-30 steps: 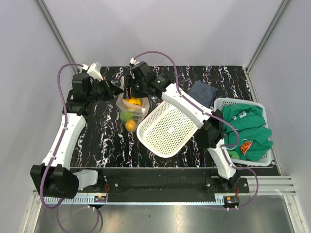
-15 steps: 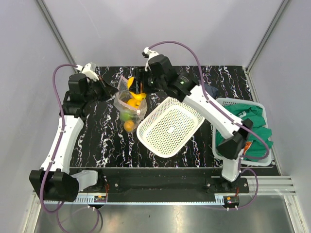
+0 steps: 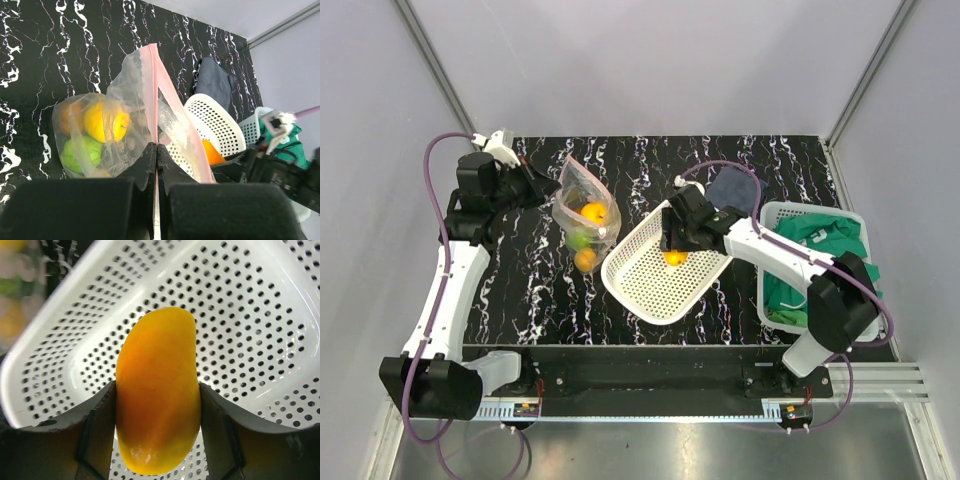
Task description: Open the zip-top bag and remove the fake food
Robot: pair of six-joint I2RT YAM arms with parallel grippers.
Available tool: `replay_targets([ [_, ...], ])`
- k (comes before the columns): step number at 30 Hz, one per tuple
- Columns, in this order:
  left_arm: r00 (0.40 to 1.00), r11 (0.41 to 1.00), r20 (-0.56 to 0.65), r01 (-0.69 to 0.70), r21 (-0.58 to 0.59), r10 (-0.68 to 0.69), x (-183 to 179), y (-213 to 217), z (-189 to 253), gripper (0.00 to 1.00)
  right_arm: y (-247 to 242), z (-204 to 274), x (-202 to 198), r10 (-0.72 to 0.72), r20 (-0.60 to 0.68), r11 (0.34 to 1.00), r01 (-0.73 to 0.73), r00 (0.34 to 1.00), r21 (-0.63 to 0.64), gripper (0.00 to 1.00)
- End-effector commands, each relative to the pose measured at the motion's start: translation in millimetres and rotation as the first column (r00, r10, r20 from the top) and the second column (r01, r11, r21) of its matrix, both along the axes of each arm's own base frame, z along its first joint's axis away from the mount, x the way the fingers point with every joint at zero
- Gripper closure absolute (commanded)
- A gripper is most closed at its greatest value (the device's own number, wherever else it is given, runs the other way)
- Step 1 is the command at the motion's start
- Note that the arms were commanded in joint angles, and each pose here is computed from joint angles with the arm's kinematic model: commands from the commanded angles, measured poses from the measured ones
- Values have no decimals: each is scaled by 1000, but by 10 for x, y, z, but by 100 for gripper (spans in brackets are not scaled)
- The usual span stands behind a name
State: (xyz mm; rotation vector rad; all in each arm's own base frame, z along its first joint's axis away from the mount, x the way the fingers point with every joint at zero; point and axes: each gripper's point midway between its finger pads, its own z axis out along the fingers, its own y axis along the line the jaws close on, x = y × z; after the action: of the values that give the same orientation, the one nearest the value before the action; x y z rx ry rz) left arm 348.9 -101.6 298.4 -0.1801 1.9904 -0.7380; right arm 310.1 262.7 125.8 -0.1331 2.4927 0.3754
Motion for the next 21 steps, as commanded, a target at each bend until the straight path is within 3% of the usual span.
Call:
replay_targets([
  [1,995,1000,99,5,3,-5,-2,12,302,100,161,-63,99,-11,2,996,11,1000,88,70],
  [8,995,1000,98,6,5,-6,8,13,287,100,346,-349,-49,80,-95,988,-67,992,139,64],
  [15,995,1000,102,12,-1,-12,18,-1,308,100,460,-513,-200,156,-157,977,-128,975,173,45],
  [21,995,1000,102,18,-1,-18,10,-9,297,100,527,-318,-210,190,-105,967,-168,976,190,18],
])
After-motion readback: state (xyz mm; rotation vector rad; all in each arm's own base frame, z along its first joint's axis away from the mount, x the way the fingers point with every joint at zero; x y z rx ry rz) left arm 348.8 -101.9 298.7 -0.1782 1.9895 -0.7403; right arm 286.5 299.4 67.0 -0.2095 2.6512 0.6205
